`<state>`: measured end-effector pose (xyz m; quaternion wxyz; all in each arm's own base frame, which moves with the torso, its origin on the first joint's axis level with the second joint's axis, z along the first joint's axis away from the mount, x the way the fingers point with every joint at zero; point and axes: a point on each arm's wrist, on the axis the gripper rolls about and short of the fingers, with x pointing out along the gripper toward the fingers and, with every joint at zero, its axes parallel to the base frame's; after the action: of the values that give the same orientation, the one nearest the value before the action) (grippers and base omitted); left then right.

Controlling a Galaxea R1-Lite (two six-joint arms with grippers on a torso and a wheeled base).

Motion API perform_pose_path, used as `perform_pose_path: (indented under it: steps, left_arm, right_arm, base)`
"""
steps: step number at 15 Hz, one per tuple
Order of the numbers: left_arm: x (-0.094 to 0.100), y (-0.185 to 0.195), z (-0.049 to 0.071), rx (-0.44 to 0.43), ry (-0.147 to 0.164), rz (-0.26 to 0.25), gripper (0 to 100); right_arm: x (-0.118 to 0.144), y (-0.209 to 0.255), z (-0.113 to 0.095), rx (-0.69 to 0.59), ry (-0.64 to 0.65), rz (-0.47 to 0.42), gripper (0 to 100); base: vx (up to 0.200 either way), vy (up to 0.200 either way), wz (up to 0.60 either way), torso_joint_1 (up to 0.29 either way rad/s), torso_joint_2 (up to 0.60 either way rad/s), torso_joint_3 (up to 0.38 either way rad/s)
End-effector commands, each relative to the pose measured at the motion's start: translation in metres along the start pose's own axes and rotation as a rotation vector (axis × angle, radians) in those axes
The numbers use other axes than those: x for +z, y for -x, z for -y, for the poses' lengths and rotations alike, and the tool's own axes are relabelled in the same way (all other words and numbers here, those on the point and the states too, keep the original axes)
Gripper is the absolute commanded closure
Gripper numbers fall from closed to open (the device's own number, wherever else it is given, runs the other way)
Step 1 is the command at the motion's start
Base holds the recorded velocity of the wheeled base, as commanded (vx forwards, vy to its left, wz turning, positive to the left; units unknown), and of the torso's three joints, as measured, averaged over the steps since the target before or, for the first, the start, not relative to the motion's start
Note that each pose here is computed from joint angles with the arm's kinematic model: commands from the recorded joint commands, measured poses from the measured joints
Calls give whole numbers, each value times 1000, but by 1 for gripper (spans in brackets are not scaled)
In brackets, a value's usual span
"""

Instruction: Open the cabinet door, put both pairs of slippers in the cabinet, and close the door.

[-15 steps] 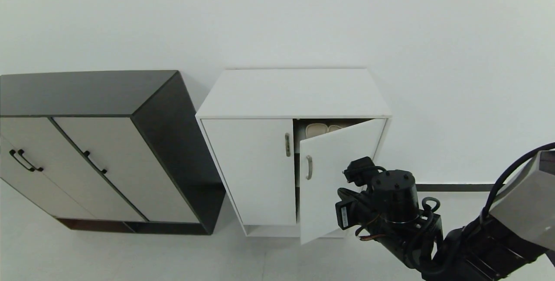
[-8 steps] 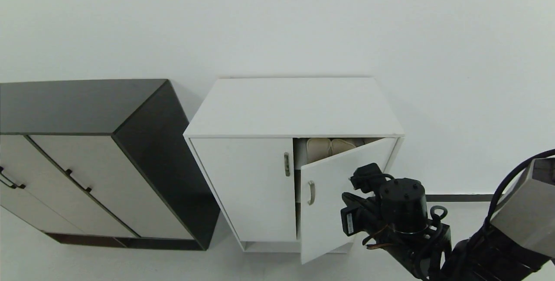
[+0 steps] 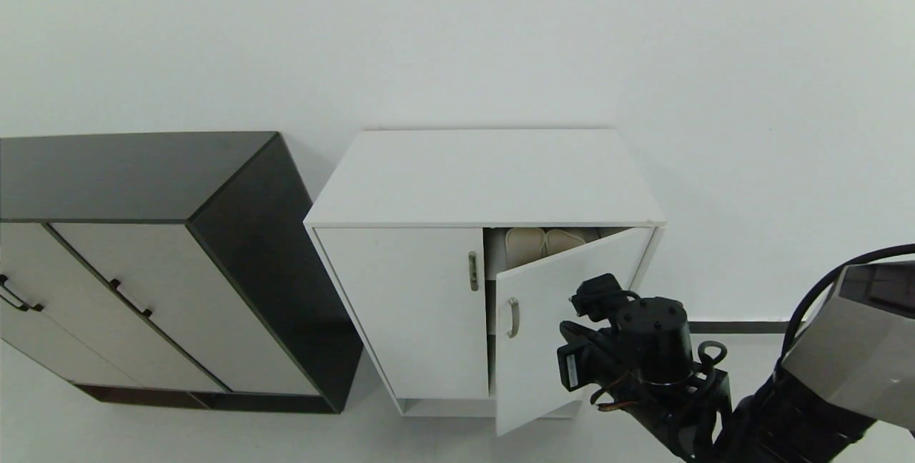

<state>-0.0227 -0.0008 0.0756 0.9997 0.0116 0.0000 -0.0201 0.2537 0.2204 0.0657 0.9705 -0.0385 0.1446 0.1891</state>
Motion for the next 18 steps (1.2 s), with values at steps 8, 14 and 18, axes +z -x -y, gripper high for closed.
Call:
perform_pose_path:
  steps: [8, 14, 18]
  left_arm:
    - [0, 0, 0, -1, 2, 0, 100]
    - [0, 0, 0, 0, 2, 2, 100]
    - [0, 0, 0, 0, 2, 0, 100]
  right_arm:
    - [-4, -39, 2, -24, -6, 16, 100]
    - [-7, -64, 6, -46, -18, 31, 100]
    - [-7, -76, 12, -49, -28, 44, 100]
  base:
    - [0, 0, 0, 0, 0, 0]
    - [0, 0, 0, 0, 0, 0]
    - [0, 0, 0, 0, 0, 0]
